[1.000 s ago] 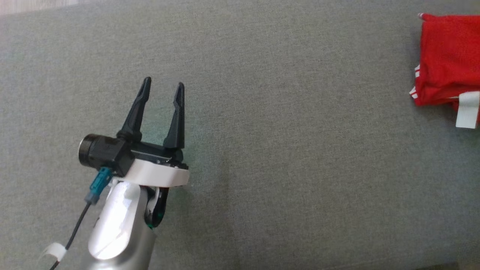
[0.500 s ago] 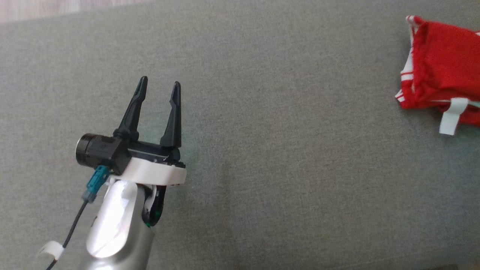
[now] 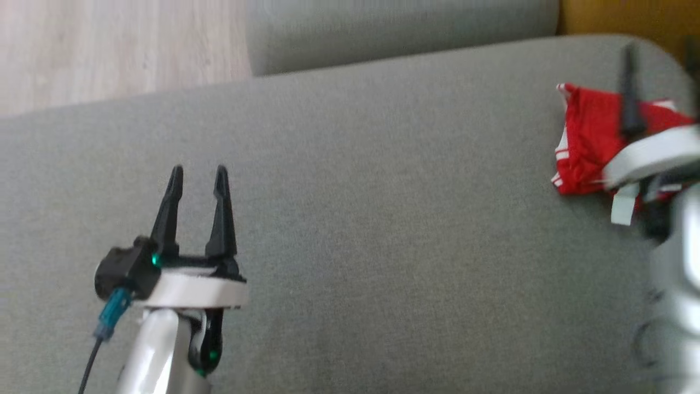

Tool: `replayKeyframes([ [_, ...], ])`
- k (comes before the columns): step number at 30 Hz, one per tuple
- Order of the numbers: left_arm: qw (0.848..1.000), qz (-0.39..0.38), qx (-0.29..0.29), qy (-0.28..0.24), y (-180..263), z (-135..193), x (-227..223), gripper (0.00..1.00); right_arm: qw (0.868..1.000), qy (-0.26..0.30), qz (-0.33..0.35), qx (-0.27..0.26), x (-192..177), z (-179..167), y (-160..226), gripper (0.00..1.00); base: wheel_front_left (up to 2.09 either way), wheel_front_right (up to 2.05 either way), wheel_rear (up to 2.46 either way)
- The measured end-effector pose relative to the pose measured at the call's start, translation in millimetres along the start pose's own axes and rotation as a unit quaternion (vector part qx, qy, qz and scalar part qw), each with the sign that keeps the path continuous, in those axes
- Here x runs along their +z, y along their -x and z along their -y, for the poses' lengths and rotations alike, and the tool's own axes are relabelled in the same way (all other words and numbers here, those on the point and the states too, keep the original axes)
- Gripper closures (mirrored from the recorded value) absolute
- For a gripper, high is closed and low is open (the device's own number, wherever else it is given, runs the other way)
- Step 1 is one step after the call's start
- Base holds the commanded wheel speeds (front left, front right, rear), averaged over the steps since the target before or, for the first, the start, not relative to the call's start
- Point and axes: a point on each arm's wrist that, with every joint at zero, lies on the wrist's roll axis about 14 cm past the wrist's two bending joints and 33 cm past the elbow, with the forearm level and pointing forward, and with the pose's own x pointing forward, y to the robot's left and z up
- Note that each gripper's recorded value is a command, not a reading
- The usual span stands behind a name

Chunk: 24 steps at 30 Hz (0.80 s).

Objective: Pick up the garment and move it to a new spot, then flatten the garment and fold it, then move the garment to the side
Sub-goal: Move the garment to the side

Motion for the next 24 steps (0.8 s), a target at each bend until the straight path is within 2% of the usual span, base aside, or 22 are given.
replayKeyframes([
  [5, 1.000, 0.009, 0.018, 0.006, 29, -4, 10, 0.00, 0.994, -0.098, 0.044, 0.018, 16, -44, 32, 0.00, 0.00, 0.00, 0.00],
  [10, 0.999, 0.013, 0.040, 0.013, 49, -14, 13, 0.00, 0.987, -0.150, 0.061, 0.009, 12, -48, 59, 0.00, 0.00, 0.00, 0.00],
  [13, 0.997, 0.022, 0.069, 0.018, 59, -26, 18, 0.00, 0.987, -0.158, 0.040, 0.013, -9, -55, 80, 0.00, 0.00, 0.00, 0.00],
  [15, 0.996, 0.021, 0.085, 0.027, 66, -33, 16, 0.00, 0.983, -0.183, 0.011, 0.017, -30, -64, 96, 0.00, 0.00, 0.00, 0.00],
  [18, 0.995, 0.009, 0.092, 0.038, 74, -34, 7, 0.00, 0.979, -0.198, -0.030, 0.029, -57, -79, 116, 0.00, 0.00, 0.00, 0.00],
  [24, 0.994, 0.003, 0.089, 0.056, 79, -32, 2, 0.00, 0.976, -0.210, -0.039, 0.032, -62, -85, 125, 0.00, 0.06, -0.18, 0.12],
])
